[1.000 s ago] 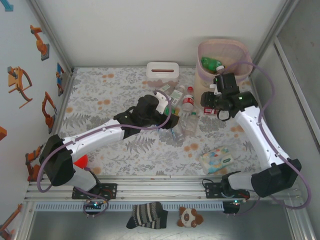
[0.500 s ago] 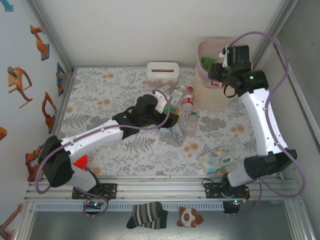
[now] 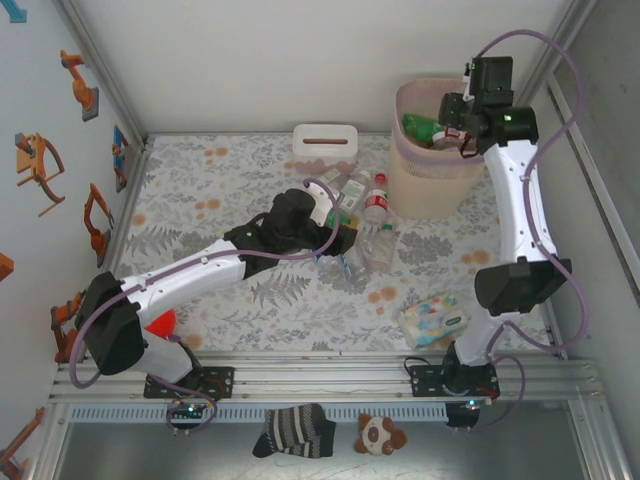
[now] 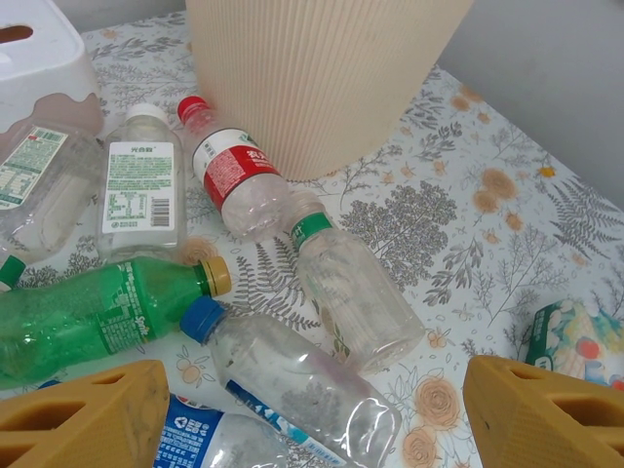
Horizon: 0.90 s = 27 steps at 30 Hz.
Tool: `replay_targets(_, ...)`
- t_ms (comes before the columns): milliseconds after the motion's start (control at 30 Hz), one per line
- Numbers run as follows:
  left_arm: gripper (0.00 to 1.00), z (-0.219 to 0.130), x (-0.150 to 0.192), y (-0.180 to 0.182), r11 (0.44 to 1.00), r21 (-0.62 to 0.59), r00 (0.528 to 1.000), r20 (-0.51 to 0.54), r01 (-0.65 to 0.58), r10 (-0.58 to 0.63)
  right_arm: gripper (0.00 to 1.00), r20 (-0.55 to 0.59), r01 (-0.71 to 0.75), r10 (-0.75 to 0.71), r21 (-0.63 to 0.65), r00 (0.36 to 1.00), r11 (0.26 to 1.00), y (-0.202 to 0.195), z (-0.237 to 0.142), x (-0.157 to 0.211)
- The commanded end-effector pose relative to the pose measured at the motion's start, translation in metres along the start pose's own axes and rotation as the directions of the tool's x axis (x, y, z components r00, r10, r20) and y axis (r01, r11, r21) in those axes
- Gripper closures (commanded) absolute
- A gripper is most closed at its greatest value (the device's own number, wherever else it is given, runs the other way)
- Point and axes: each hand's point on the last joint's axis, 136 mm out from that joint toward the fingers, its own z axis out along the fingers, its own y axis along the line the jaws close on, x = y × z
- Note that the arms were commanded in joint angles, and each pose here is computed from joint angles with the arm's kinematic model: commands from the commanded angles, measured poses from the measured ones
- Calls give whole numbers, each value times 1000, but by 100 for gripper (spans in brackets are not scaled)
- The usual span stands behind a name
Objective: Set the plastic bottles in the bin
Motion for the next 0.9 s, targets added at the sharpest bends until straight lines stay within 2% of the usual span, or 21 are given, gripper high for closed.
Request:
replay_targets(0, 21, -11, -10, -1, 1000, -4, 999, 47, 22, -21, 41, 78, 106, -111, 61, 991, 992, -9, 6, -23)
replay_targets(133, 21, -12, -11, -1, 1000, -5, 998, 51, 25, -24, 40, 82, 175, -184, 101, 980, 979, -13, 25, -28)
replay_targets(367, 21, -15, -9, 3, 999, -18, 997, 63, 35, -34, 38, -15, 281, -284, 201, 959, 938, -31, 65, -13)
replay_targets(867, 21, -14, -8, 3, 999, -10, 998, 58, 39, -38, 36, -236, 332, -281, 214, 930, 919, -58, 130, 54)
